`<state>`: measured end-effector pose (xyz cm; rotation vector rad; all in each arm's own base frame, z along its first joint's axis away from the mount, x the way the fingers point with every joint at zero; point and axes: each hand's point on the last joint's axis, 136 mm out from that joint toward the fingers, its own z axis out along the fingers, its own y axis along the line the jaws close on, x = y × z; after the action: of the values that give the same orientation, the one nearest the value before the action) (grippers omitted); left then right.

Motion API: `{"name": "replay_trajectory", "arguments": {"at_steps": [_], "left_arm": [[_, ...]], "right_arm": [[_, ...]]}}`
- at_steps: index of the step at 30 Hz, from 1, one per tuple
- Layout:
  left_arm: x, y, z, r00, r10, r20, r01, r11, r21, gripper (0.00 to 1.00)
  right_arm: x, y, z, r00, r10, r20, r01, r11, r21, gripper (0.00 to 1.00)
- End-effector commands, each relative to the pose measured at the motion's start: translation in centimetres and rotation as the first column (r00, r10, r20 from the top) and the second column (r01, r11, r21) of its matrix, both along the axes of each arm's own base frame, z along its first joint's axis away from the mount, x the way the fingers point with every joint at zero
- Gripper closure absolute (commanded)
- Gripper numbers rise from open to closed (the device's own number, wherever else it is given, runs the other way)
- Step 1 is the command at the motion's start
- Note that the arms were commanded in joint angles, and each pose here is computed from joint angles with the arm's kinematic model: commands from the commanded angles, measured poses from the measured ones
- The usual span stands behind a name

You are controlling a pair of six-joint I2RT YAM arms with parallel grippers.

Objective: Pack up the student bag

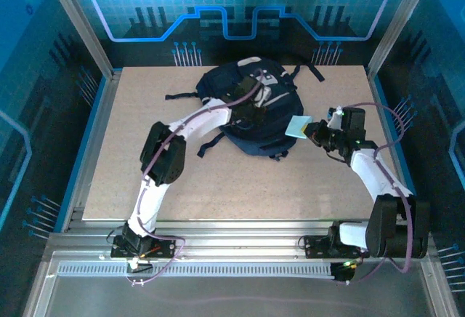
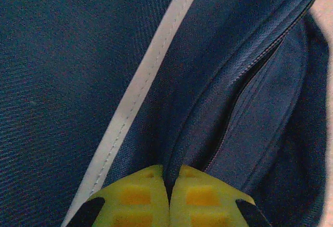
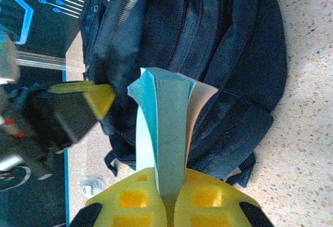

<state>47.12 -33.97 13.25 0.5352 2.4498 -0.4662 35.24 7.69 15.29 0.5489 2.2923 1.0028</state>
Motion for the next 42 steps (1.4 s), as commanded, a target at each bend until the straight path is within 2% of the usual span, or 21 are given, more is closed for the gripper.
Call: {"name": "replay_trajectory", "arguments": {"at_steps": [1,7,12,19,23,25,29,31,33,36,39,42], "left_arm": [[0.0,0.5,6.3,0.999,0.034,-0.011,-0.035,0.985,-0.171,1.00],[-0.4,-0.1,7.5,0.999,0.014,-0.034,-0.021,0.973,-0.229,1.00],[-0.3,-0.3,8.0,0.999,0.019,-0.033,-0.026,0.969,-0.245,1.00],[-0.3,-0.4,8.7,0.999,0.041,-0.034,-0.049,0.958,-0.282,1.00],[-0.3,-0.2,9.0,0.998,0.061,-0.032,-0.068,0.952,-0.299,1.00],[-0.3,0.0,9.0,0.997,0.071,-0.028,-0.076,0.951,-0.299,1.00],[0.0,0.7,8.8,0.994,0.108,-0.028,-0.112,0.950,-0.292,1.00],[0.2,1.1,8.6,0.991,0.131,-0.034,-0.135,0.946,-0.296,1.00],[0.7,1.6,8.6,0.987,0.155,-0.036,-0.159,0.938,-0.307,1.00],[1.3,1.8,9.1,0.984,0.174,-0.029,-0.174,0.926,-0.336,1.00],[1.5,1.3,9.7,0.987,0.157,-0.019,-0.153,0.918,-0.367,1.00],[1.2,0.6,9.9,0.991,0.130,-0.034,-0.133,0.909,-0.396,1.00]], "right_arm": [[1.9,0.8,1.7,0.998,-0.007,0.058,0.006,1.000,0.018,1.00],[4.2,2.8,2.4,0.996,-0.027,0.087,0.023,0.998,0.052,1.00],[7.5,5.7,2.2,0.993,-0.053,0.102,0.048,0.997,0.056,1.00],[12.6,9.8,0.4,0.992,-0.072,0.100,0.060,0.991,0.117,1.00],[14.7,12.2,-1.6,0.996,-0.080,0.027,0.075,0.982,0.171,1.00],[15.0,12.6,-2.4,0.995,-0.097,0.001,0.095,0.976,0.194,0.99],[14.3,12.3,-3.8,0.991,-0.112,-0.069,0.122,0.976,0.181,0.90],[13.0,11.6,-4.6,0.984,-0.106,-0.140,0.128,0.979,0.158,0.93],[11.1,10.7,-5.5,0.970,-0.140,-0.200,0.166,0.979,0.119,1.00],[9.1,10.2,-6.1,0.957,-0.192,-0.218,0.219,0.970,0.106,1.00],[8.7,9.9,-6.4,0.946,-0.239,-0.219,0.265,0.960,0.096,1.00],[10.0,10.3,-5.8,0.952,-0.240,-0.191,0.263,0.959,0.107,1.00]]}}
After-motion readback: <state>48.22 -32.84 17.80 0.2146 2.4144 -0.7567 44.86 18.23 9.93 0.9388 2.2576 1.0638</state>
